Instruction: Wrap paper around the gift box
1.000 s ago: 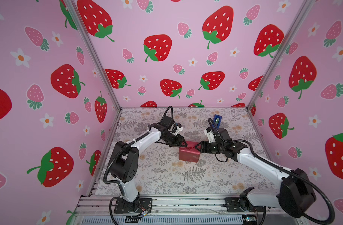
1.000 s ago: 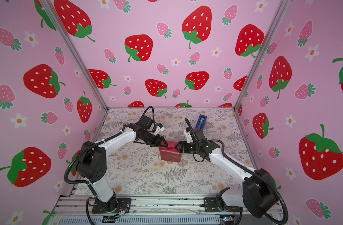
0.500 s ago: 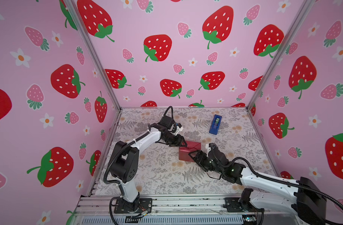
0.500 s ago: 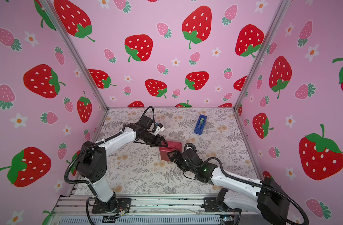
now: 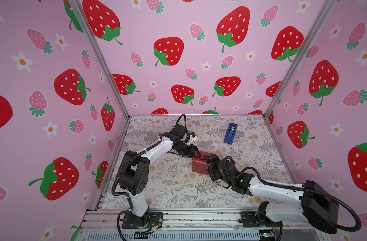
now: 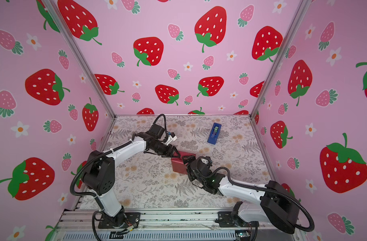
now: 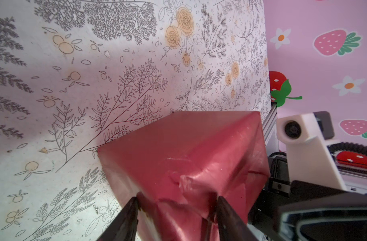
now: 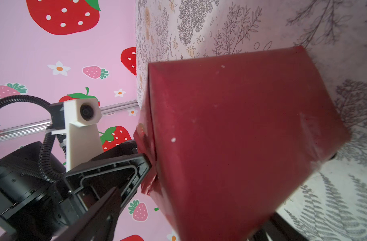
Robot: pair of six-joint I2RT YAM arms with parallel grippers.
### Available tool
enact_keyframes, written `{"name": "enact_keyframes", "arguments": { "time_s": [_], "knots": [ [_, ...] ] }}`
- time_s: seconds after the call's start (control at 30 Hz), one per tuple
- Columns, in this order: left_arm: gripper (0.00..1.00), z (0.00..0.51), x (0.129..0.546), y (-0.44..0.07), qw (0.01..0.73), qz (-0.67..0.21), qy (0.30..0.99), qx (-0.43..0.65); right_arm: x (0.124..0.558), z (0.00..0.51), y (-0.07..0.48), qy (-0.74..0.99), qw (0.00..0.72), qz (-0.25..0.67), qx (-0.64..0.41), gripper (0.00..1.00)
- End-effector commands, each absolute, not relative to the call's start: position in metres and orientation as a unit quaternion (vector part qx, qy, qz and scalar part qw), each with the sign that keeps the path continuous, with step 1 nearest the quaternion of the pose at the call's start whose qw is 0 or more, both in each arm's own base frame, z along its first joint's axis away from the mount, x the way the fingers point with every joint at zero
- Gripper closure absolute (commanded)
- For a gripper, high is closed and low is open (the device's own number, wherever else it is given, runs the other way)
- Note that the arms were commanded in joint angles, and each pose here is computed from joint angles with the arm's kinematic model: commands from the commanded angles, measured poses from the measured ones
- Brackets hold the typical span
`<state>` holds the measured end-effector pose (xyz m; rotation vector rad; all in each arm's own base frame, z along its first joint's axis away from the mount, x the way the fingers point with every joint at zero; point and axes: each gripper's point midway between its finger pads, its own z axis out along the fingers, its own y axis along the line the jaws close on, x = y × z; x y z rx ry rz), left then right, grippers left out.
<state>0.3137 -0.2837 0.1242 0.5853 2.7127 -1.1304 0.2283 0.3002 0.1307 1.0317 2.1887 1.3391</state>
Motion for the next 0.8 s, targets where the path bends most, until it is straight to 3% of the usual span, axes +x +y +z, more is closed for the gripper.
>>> {"name": "enact_keyframes", "arguments": {
  "time_s": [0.0, 0.47, 0.77],
  "knots": [
    [0.4, 0.102, 0.299, -0.277, 0.035, -0.352, 0.915, 0.196, 0.25, 0.146, 0.301, 0.753, 0.193, 0.489, 0.396, 0.12],
    [0.4, 0.105, 0.292, -0.276, 0.034, -0.357, 0.913, 0.194, 0.249, 0.098, 0.298, 0.835, 0.153, 0.405, 0.341, 0.31],
    [0.38, 0.168, 0.313, -0.283, 0.11, -0.378, 0.896, 0.203, 0.239, 0.074, 0.281, 0.883, 0.161, 0.352, 0.266, 0.38]
  ]
}}
